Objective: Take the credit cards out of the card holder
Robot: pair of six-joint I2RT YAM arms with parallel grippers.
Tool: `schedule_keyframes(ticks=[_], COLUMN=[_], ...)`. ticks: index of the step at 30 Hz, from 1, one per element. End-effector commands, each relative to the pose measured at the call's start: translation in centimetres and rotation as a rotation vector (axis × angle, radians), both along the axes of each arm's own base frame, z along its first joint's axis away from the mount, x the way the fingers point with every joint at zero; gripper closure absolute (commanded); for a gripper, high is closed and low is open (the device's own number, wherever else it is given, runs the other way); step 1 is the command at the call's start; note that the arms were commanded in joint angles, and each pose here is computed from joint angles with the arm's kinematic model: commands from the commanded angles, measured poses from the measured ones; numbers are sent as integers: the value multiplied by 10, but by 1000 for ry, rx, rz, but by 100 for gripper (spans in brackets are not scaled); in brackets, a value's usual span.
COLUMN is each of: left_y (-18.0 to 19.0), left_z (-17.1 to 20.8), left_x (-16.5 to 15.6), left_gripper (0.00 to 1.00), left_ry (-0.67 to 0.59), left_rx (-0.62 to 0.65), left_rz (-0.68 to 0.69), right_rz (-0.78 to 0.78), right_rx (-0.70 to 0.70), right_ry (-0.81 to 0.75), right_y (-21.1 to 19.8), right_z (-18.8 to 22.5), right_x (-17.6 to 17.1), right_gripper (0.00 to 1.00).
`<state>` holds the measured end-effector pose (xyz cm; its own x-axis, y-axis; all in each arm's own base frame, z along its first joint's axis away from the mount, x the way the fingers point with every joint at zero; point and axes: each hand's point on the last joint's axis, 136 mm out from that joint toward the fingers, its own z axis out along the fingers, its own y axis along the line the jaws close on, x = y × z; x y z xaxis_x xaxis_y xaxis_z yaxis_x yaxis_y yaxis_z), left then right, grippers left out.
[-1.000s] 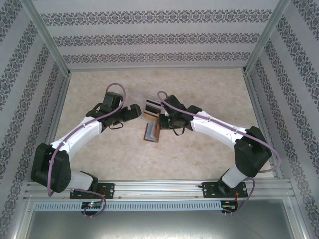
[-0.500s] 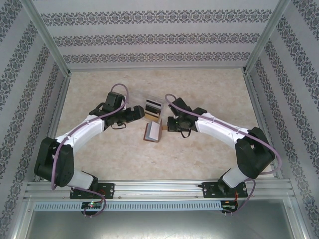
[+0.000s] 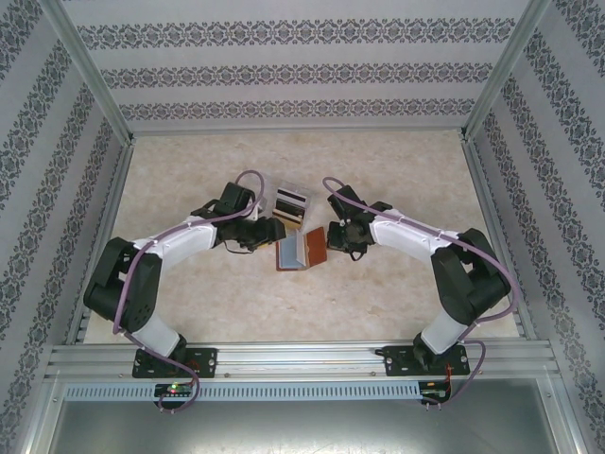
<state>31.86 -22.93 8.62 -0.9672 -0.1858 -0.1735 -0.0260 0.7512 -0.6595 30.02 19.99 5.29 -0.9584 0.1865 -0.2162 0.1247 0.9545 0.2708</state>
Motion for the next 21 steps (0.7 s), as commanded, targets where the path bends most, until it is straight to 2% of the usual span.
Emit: schedule_keyframes(ticks=[1,7,21], left_y=[-6,-15,-22], left_z=[-8,-25,-44], left_x=[-6,-8,-5], left_gripper=[53,71,73], left_ry=[55,112,159], left_rx=[5,-20,-17], left_rz=[6,15,-13], right_rz=[-19,-19,-16], right_rx=[-13,-16,-12], right_ry=[45,64,84], right_y=[-4,-3,-2], right_z=[-10,-14,-19], right_x=[-6,-5,-9], right_gripper=[91,91,91])
